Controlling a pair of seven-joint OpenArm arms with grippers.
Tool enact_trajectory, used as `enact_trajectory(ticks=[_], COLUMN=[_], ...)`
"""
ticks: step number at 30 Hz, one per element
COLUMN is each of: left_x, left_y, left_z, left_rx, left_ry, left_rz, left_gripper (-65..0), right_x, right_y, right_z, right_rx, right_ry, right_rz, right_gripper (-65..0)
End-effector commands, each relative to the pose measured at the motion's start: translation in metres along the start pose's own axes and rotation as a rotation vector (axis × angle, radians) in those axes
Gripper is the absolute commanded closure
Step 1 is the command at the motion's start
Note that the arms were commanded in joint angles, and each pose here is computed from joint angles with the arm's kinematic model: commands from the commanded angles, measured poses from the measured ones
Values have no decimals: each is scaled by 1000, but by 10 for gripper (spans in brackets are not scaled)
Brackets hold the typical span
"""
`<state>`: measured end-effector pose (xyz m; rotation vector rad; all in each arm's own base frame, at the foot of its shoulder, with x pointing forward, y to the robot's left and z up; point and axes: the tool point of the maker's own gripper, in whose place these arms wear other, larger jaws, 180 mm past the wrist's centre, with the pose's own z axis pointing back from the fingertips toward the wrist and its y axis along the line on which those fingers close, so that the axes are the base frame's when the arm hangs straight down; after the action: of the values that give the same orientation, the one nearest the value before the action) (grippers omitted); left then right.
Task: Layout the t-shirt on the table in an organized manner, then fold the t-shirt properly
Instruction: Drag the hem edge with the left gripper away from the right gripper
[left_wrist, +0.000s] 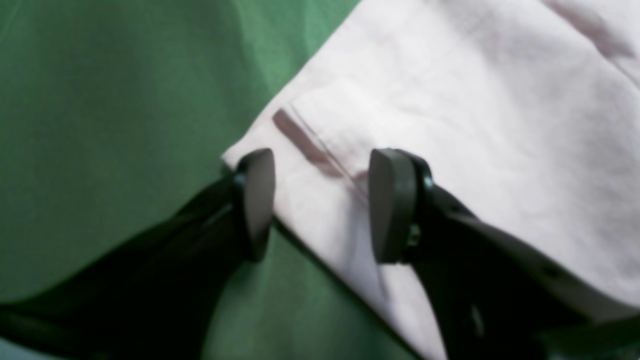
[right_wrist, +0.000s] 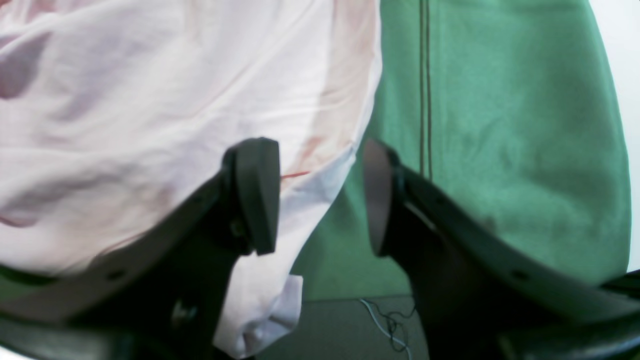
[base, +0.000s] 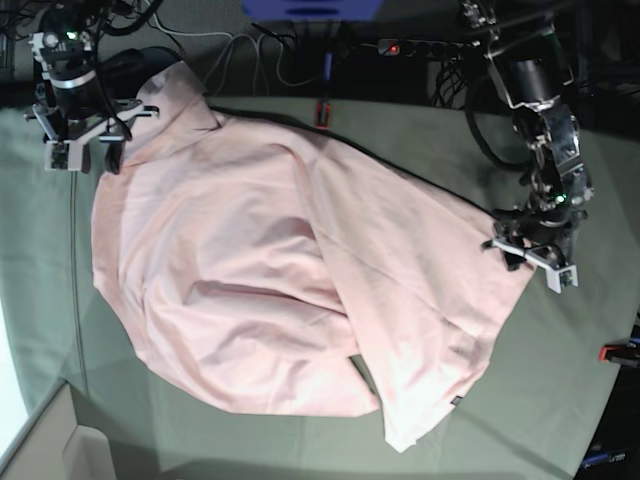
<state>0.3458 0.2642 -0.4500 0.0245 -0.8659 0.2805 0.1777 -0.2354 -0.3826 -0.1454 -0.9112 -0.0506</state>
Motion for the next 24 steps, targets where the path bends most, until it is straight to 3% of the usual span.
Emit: enact_trajectory(ticks=[1,13,15,19,24], left_x=[26,1,2,9,22], left_y=[-8,-18,-15,-13,5], left_z=[-2,-20,-19,-18,-2], left_rx=[-15,-40,-35,-29,10], left_ry=[-69,18,17,2,-59], left_rz=[3,44,46,43,44], left_gripper=[-293,-284,-228,-1,0], right_x=[9,8,8,7,9], right_y=[-3,-4,-5,-5,-5], right_z=[3,4,4,4,3], right_rx=[-5,-8,-8,-8,-8], right_ry=[-38,-37,-34,-33,-37], right_rz=[0,1,3,5,4], right_gripper=[-275,-274,-274,-274,-274])
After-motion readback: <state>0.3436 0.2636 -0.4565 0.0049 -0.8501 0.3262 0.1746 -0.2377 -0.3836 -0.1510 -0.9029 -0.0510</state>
